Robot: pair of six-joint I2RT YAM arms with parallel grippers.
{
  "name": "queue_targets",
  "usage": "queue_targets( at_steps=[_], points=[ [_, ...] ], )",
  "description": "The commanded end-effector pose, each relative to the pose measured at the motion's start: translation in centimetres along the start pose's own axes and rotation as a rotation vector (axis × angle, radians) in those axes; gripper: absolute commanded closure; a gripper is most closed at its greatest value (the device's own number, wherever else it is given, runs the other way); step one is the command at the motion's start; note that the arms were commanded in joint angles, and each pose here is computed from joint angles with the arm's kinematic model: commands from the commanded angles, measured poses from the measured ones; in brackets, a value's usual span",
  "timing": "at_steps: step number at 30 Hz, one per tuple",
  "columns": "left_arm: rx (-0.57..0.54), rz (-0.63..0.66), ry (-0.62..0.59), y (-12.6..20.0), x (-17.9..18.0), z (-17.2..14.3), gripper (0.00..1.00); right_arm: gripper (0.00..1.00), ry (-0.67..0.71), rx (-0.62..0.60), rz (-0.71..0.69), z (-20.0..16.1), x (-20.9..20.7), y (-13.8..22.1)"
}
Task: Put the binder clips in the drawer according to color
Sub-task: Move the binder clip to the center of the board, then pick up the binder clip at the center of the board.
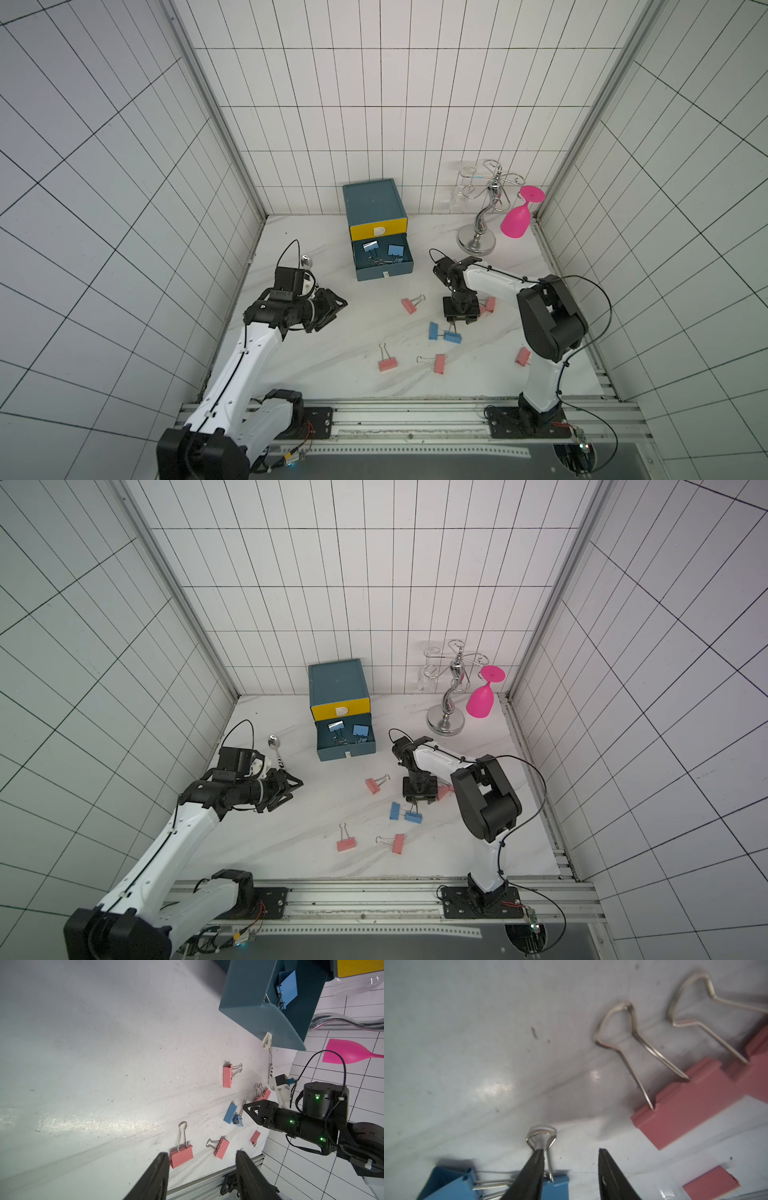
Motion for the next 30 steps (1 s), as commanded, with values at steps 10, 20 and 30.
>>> queue_targets(
  at_steps=[10,20,30],
  points=[
    [-0.028,-0.029,-0.04,0.6,-0.7,0.4,0.45,0.55,0.151,0.031,0.08,0.2,7.8,1.0],
    [-0.028,-0.029,-0.037,0.4,-0.7,0.7,0.45,0.48,0.133,-0.099,0.151,-1.2,4.8,6.4],
    [-0.022,-0.033,-0.032,0.3,-0.6,0.6,0.45,0.28,0.085,-0.043,0.163,-4.9,-0.1,4.7]
  ],
)
Point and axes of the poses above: each gripper's point midway between its finger pads, its own y axis back along the fingers, its own x axis along the line the jaws close on, z = x × y, the point moved 10 cm from there along y, back along the fingers, and after that the axes turned 9 degrees about -y, right-handed, at the moved point
